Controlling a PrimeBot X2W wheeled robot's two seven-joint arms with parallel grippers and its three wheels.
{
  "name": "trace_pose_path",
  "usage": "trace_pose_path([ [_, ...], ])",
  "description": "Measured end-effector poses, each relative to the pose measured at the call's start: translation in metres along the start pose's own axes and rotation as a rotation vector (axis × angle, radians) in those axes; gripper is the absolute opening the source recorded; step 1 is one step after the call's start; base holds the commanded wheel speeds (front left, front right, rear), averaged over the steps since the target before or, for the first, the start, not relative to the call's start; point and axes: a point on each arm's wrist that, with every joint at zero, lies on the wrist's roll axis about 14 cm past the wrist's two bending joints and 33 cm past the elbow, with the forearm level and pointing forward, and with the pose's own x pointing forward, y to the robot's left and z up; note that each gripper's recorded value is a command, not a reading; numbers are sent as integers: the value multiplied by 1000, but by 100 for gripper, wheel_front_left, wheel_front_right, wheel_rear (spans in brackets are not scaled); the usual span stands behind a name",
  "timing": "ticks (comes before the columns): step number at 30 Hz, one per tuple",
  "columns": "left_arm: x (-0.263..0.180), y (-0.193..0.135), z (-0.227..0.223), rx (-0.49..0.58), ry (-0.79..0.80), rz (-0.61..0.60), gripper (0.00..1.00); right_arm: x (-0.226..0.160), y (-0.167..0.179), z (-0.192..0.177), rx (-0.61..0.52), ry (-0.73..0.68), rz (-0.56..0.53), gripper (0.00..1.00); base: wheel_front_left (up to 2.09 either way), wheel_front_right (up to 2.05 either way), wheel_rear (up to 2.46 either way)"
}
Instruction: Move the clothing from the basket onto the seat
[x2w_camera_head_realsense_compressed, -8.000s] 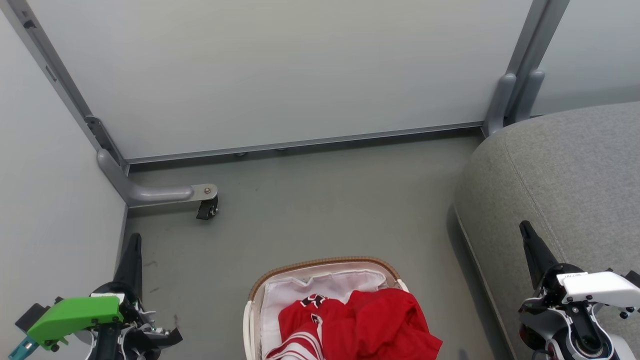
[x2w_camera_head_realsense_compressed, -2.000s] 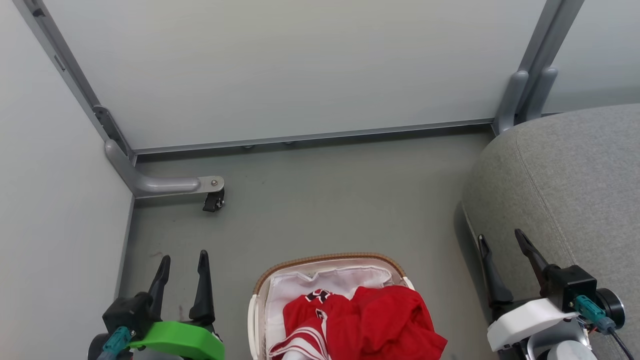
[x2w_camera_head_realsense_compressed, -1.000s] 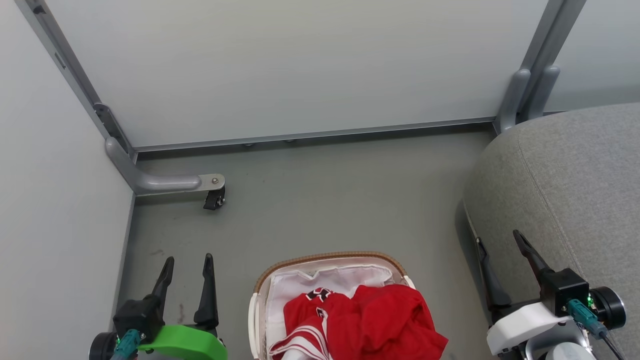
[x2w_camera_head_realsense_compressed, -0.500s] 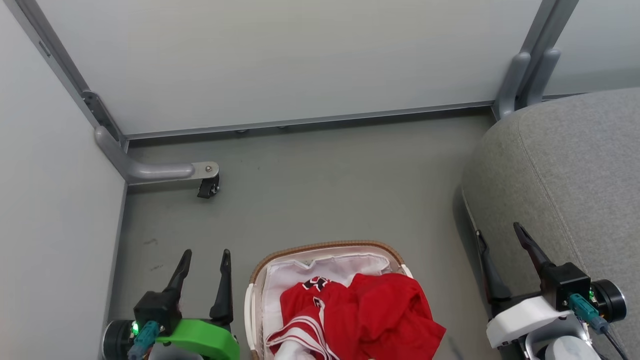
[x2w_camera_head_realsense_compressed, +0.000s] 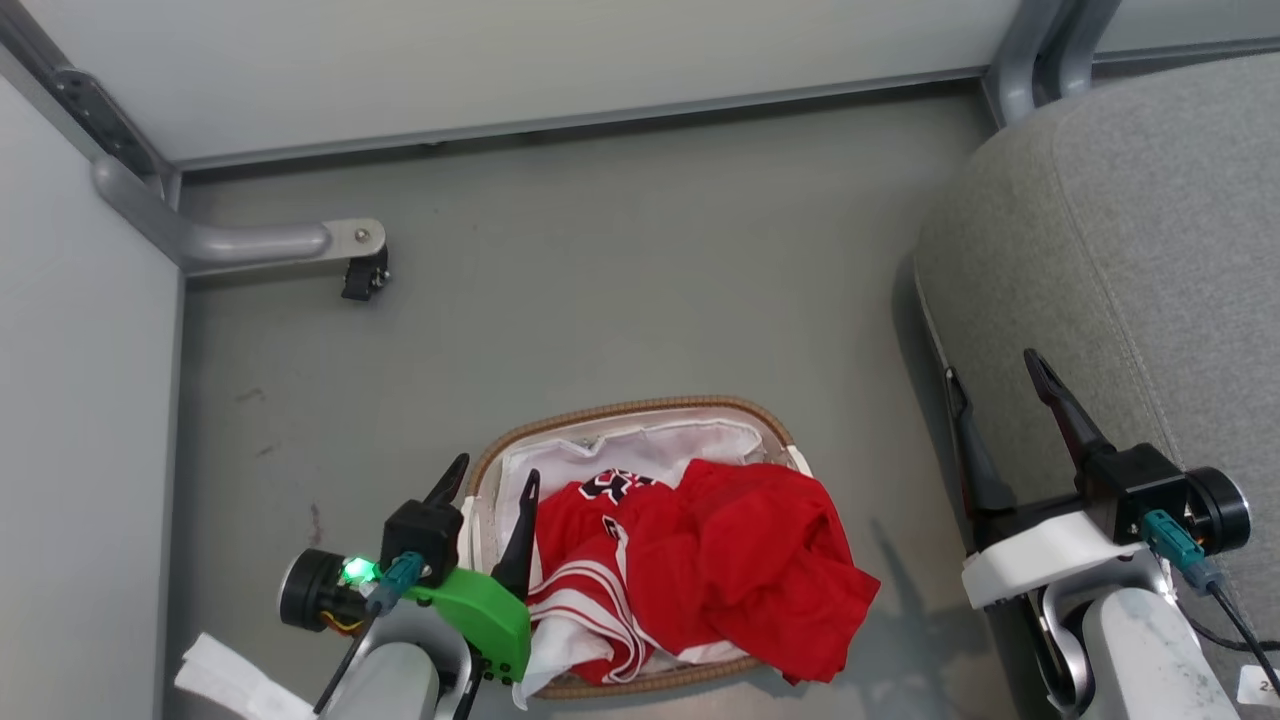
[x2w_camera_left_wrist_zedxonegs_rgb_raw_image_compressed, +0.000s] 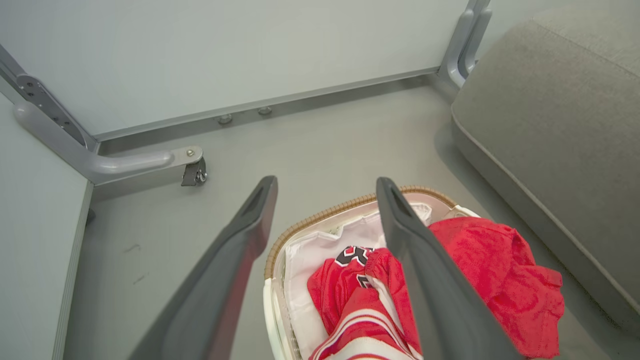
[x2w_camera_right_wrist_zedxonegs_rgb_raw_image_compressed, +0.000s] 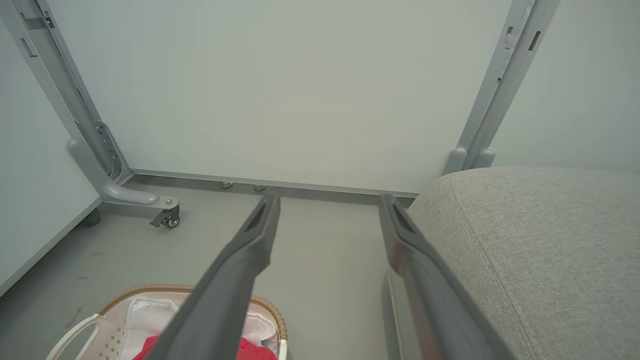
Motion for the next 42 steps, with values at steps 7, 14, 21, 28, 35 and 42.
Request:
trace_pose_path([
  [7, 24, -16, -65, 68, 228, -118, 100, 20, -4, -23, 10, 43, -3, 100, 0, 0, 0],
  [14, 24, -30, -139, 91, 475, -231, 100, 30, -10, -59, 31, 120, -15, 100, 0, 0, 0],
  [21, 22, -34, -181, 110, 616, -293, 100, 34, -12, -86, 46, 177, -17, 100, 0, 0, 0],
  [28, 23, -25, -211, 145, 733, -322, 100, 36, -9, -107, 58, 224, -5, 100, 0, 0, 0],
  [35, 19, -22, -233, 166, 842, -334, 100, 32, -13, -119, 61, 256, -15, 100, 0, 0, 0],
  [42, 23, -24, -234, 155, 857, -326, 0, 27, -19, -117, 60, 260, -33, 100, 0, 0, 0],
])
